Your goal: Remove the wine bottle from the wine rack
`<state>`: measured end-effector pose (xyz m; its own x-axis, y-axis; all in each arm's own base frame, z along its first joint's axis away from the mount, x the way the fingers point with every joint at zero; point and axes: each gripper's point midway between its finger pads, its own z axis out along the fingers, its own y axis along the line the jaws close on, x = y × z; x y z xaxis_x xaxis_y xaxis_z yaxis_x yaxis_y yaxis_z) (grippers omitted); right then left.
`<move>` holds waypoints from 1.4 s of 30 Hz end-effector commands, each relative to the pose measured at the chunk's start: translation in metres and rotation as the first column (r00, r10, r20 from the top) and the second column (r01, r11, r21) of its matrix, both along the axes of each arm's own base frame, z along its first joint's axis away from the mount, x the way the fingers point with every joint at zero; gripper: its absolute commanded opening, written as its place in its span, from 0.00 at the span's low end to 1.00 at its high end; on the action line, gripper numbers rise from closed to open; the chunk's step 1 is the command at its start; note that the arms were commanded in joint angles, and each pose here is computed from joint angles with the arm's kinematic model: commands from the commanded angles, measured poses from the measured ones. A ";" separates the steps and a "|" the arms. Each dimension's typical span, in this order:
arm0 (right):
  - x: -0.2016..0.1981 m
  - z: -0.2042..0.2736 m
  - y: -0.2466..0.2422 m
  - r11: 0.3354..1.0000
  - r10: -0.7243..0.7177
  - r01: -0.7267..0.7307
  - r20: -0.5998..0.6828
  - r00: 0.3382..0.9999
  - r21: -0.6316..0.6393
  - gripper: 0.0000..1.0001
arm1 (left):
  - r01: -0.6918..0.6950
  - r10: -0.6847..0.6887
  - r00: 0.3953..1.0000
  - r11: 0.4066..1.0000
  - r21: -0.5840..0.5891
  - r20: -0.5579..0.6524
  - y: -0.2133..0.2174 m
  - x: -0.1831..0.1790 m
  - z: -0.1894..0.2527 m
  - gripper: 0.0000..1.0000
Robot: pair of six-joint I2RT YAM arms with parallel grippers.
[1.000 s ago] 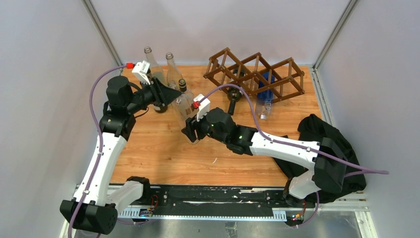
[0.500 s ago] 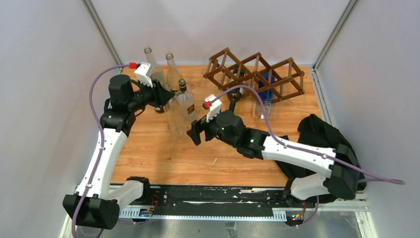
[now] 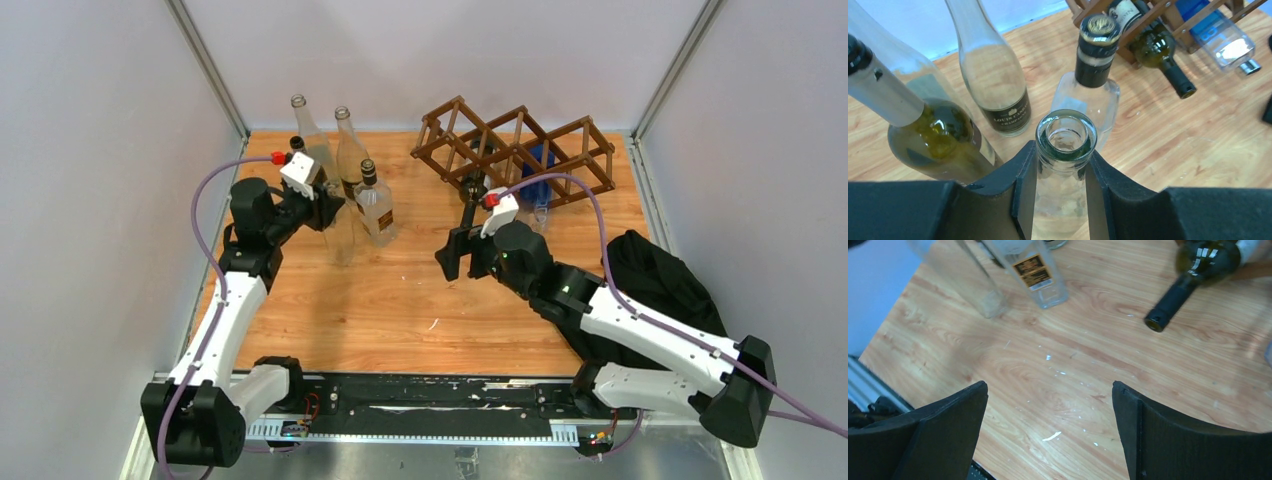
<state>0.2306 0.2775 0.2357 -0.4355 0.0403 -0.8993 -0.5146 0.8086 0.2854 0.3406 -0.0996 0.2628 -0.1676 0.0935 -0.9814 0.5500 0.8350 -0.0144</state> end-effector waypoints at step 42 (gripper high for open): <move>0.197 -0.098 -0.063 0.875 -0.478 0.469 -0.361 0.801 -0.120 0.97 | -0.006 0.019 0.995 0.992 0.127 -0.102 0.029 -0.024 0.014 1.00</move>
<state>0.4177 0.2075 0.1458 -0.6513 0.2688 -0.7096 0.0486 0.9480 0.3145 0.3322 -0.0780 0.2633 -0.1832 0.1526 -0.9712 0.5425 0.8396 0.0295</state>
